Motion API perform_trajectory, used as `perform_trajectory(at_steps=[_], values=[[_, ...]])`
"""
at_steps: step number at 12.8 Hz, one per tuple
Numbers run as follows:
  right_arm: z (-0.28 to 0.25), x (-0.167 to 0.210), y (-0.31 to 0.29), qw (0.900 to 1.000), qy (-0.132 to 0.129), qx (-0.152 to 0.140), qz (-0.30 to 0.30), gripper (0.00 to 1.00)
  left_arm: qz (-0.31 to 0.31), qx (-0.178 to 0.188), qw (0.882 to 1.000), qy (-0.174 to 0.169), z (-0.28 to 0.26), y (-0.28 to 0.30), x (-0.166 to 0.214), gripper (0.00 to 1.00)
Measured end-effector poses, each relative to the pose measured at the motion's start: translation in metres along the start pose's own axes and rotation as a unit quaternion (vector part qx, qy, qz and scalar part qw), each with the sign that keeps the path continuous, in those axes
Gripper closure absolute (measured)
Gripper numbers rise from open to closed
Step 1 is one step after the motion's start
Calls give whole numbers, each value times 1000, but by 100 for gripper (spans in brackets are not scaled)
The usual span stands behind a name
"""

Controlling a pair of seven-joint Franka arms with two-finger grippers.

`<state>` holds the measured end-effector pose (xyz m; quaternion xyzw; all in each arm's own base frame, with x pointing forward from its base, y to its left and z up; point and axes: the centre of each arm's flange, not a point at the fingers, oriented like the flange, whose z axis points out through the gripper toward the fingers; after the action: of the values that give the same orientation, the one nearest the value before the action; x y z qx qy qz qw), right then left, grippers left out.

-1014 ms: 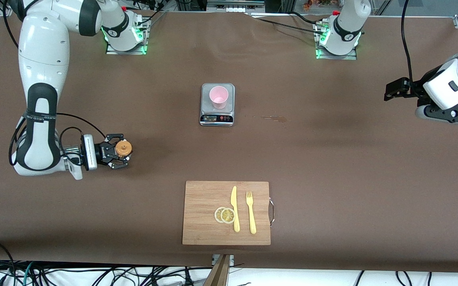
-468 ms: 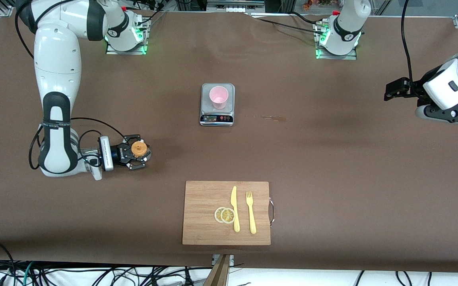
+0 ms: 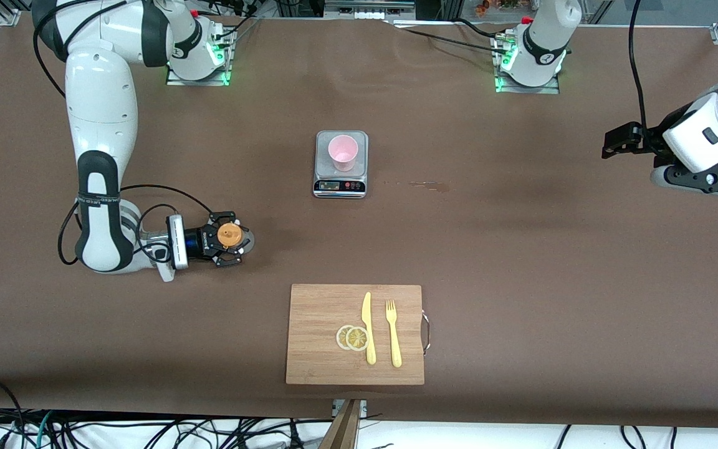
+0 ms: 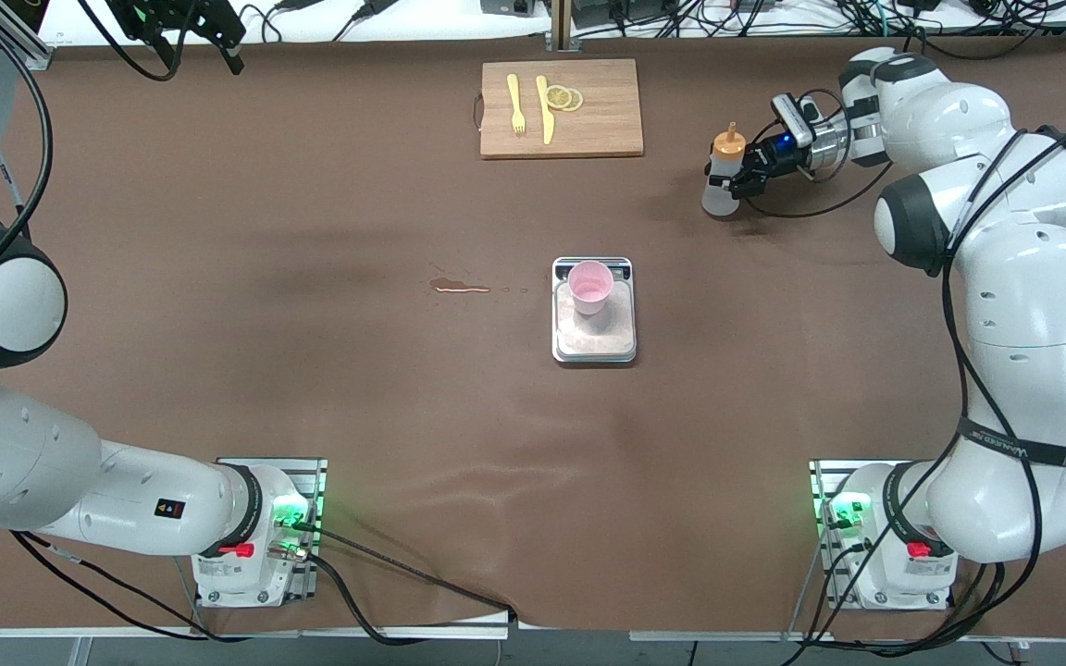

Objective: Add sauce to pink cup with both arms
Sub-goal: 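Carry the bottle back from the scale and lower it onto the table, then open the right gripper and release the bottle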

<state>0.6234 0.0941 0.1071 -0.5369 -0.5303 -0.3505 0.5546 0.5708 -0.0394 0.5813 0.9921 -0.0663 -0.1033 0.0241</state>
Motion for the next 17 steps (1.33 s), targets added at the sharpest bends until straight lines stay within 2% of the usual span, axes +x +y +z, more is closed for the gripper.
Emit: perform_trajectory(at_steps=[2, 7, 10, 12, 14, 15, 17], values=[[-1, -4, -3, 1000, 9, 0, 6, 56, 0, 0, 1000, 0, 0, 0, 0, 0], [-22, -7, -11, 1000, 26, 4, 13, 0, 0, 0, 1000, 0, 0, 0, 0, 0], [-52, -8, -25, 999, 8, 27, 26, 0, 1, 0, 1000, 0, 0, 1, 0, 0], [-83, -5, -37, 998, -26, 42, 37, 0, 1, 0, 1000, 0, 0, 1, 0, 0], [-114, 14, -47, 995, -75, 53, 39, 0, 1, 0, 1000, 0, 0, 1, 0, 0], [-126, 31, -51, 992, -104, 59, 35, 0, 1, 0, 1000, 0, 0, 1, 0, 0], [-154, 76, -59, 980, -184, 60, 33, 0, 1, 0, 1000, 0, 0, 1, 0, 0]])
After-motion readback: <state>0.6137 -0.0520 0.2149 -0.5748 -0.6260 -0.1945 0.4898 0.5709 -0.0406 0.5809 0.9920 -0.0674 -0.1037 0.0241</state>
